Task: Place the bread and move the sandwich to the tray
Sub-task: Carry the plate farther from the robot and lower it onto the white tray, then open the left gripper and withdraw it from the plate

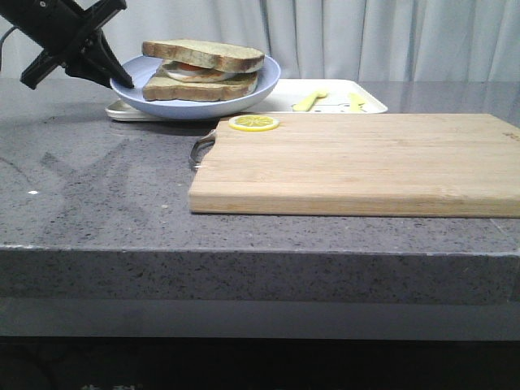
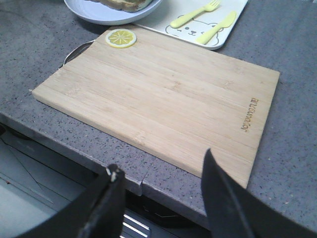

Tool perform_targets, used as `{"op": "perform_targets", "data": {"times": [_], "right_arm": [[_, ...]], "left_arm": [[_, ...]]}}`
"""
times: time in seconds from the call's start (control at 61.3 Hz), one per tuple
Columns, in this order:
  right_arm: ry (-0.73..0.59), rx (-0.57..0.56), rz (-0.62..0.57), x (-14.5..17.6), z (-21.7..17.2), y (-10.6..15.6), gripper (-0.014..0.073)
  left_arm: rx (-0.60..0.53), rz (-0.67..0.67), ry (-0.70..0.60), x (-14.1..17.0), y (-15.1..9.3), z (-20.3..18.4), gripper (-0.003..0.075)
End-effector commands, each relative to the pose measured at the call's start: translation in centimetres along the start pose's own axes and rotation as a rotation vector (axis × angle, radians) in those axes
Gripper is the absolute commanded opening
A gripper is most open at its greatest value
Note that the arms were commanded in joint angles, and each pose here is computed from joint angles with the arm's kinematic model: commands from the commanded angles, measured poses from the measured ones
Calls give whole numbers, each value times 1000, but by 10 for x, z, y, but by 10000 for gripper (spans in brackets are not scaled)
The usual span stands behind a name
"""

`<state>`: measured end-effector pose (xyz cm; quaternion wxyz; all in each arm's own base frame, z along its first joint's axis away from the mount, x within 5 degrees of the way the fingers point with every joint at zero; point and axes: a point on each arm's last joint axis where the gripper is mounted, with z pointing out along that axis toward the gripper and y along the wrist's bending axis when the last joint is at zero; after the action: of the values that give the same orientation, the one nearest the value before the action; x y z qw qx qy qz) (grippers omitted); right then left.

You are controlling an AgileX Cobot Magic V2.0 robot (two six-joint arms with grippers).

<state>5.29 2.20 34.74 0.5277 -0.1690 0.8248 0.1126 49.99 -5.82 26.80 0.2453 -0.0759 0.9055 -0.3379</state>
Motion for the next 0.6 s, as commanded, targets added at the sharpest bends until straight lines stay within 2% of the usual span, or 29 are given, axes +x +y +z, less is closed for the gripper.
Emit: {"op": "perform_targets", "data": {"times": [0.0, 0.049, 0.131, 0.31, 0.424, 0.588], "right_arm": [[-97, 8, -6, -13, -4, -1, 382], [-97, 8, -6, -13, -4, -1, 382], [-97, 8, -6, -13, -4, -1, 382], [-97, 8, -6, -13, -4, -1, 382], [-97, 8, -6, -13, -4, -1, 382], [-97, 8, -6, -13, -4, -1, 382]], "left_arm": [[85, 24, -109, -11, -38, -37, 228], [86, 25, -101, -10, -38, -37, 288], [97, 18, -80, -8, -39, -37, 331], [107, 30, -75, -7, -44, -44, 332], [105, 82, -99, -7, -53, -57, 332], [36, 165, -156, -8, -65, -82, 332]]}}
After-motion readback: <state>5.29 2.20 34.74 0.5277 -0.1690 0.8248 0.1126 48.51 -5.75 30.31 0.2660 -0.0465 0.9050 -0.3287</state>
